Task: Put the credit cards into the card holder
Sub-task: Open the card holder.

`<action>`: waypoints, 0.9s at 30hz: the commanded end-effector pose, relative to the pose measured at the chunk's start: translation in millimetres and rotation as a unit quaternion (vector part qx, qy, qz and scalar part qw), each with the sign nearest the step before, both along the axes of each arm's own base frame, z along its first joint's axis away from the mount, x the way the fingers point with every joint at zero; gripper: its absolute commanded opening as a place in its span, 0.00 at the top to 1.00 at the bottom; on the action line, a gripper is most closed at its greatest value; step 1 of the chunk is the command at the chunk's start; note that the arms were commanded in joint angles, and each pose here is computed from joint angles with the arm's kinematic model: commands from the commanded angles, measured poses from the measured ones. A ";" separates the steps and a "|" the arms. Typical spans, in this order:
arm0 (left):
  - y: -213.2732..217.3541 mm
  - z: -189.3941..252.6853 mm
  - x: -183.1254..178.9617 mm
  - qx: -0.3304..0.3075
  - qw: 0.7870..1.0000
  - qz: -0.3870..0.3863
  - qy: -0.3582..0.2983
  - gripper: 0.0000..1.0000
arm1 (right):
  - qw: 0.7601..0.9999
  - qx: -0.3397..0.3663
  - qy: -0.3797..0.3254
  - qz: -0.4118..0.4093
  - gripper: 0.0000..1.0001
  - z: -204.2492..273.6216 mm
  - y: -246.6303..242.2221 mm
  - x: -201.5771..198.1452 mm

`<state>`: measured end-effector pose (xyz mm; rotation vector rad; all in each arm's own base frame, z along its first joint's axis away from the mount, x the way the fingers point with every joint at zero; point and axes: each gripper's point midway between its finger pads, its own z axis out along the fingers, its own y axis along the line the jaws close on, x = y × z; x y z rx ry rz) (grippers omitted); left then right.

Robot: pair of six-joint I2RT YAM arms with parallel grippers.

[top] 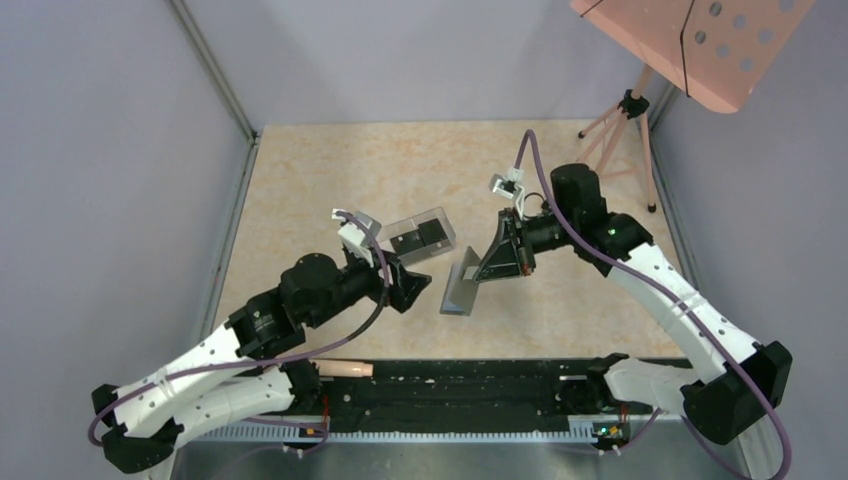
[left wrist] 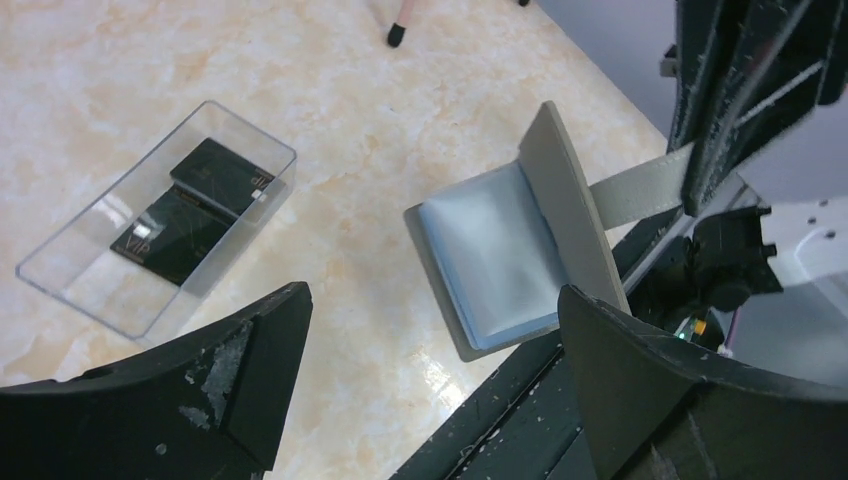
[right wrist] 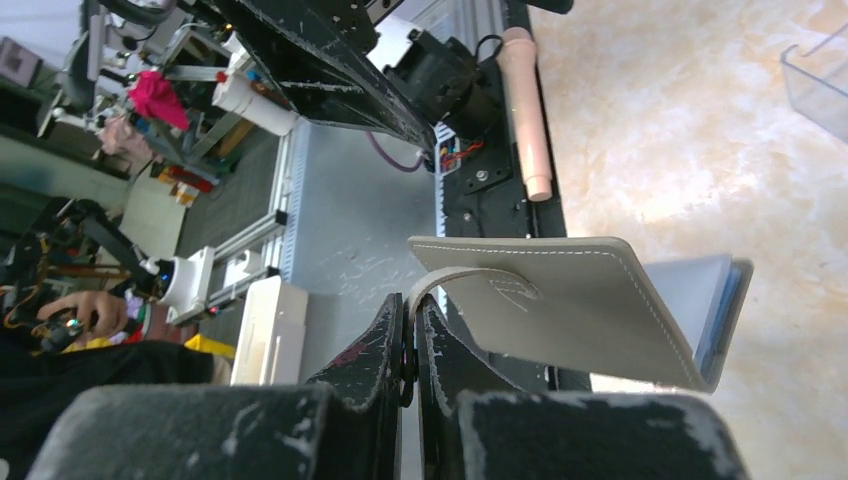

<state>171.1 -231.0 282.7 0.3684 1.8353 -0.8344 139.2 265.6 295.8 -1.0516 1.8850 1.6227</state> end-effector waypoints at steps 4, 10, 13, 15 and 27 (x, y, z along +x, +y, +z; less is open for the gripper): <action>-27.4 9.0 -12.6 0.058 0.982 -0.134 -0.119 0.02 | 0.996 0.054 -0.013 0.075 1.00 29.6 -1.6 -17.5; -48.3 12.1 -19.7 0.064 0.950 -0.208 -0.225 0.01 | 0.993 0.066 0.005 0.101 1.00 32.6 -4.6 -27.2; -66.9 23.7 -26.1 0.039 0.934 -0.247 -0.253 0.02 | 0.993 0.064 0.012 0.102 1.00 29.5 -5.0 -28.2; -80.6 27.9 -30.0 0.031 0.925 -0.277 -0.257 0.02 | 0.992 0.064 0.015 0.104 1.00 28.8 -5.4 -29.5; -122.0 35.6 -32.4 0.014 0.890 -0.348 -0.294 0.01 | 0.991 0.066 0.030 0.116 1.00 22.5 -6.9 -33.4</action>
